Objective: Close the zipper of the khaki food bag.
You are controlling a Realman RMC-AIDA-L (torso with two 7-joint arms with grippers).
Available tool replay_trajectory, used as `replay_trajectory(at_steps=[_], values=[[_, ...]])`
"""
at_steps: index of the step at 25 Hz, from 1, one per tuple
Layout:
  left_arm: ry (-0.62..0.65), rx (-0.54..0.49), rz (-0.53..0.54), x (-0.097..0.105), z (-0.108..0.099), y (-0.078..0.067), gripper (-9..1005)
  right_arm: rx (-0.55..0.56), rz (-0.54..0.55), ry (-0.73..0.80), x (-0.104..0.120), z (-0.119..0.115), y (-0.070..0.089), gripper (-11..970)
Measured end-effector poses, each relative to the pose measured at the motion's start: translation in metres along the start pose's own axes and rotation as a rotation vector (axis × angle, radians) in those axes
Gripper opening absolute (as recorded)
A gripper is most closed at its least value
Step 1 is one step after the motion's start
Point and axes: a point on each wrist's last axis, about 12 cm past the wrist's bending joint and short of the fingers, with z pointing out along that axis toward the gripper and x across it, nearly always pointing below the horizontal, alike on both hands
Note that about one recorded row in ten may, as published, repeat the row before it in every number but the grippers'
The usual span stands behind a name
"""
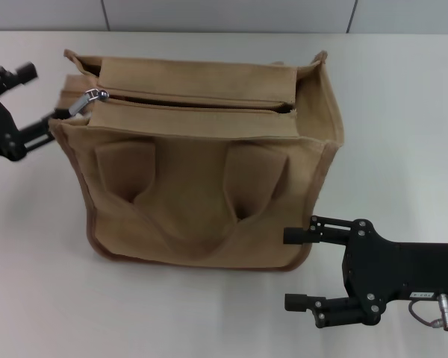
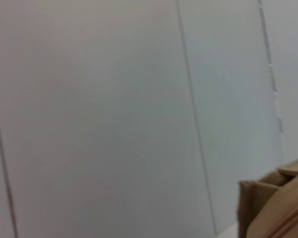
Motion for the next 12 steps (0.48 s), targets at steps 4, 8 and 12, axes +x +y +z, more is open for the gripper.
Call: replay_trajectory(at_steps=[4, 8, 12], values=[[-0.013, 0.005, 0.007, -0.0022, 0.0002, 0.0, 796, 0.002, 0.0, -0.001, -0.0001, -0.0001, -0.0001, 802], [-0.004, 0.037, 0.012, -0.0018, 0.0045, -0.0029, 796, 0.009, -0.001, -0.004, -0.0005, -0.0009, -0.0008, 802], [-0.011, 0.032, 0.016, -0.0016, 0.0048, -0.0048, 796, 0.01, -0.001, -0.004, -0.0006, -0.0011, -0.0009, 802]])
